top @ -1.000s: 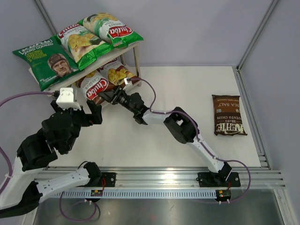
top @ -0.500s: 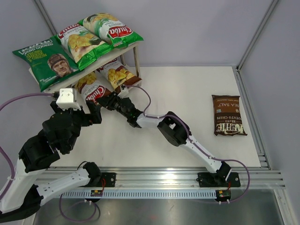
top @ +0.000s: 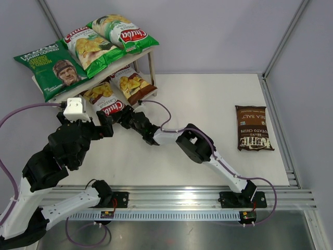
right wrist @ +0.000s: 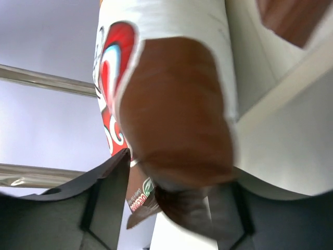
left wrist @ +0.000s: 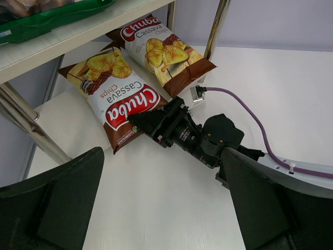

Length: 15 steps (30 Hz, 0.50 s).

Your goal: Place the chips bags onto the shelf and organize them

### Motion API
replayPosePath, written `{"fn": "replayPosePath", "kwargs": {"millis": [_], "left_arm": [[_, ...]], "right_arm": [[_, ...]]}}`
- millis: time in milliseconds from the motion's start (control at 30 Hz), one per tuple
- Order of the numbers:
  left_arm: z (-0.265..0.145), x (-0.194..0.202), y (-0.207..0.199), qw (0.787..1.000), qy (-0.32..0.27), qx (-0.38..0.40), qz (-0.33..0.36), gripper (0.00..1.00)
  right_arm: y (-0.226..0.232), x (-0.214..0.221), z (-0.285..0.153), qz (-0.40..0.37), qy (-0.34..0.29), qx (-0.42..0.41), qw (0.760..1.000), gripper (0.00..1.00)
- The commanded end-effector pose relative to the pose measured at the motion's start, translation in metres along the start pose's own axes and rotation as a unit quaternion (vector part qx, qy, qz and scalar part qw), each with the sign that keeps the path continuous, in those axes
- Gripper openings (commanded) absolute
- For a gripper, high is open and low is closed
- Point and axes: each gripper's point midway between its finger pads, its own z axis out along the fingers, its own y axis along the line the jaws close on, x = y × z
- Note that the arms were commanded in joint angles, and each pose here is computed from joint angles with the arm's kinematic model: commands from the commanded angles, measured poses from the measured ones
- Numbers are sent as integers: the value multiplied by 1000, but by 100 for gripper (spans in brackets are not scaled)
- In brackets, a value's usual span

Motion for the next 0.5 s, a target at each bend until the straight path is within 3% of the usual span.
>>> {"fn": "replayPosePath", "kwargs": {"millis": [0, 233, 467], "left_arm": [[2, -6, -5, 1000, -12, 8, -5, 99], [4, -6, -4, 1000, -12, 5, -5, 99], [6, -2, -4, 1000, -7, 3, 1, 99]], "right_arm": [[39, -16, -8, 14, -22, -8, 1000, 67], [47, -21, -20, 25, -30, -20, 999, 59], [56, -24, -24, 37, -31, -35, 998, 35]]}}
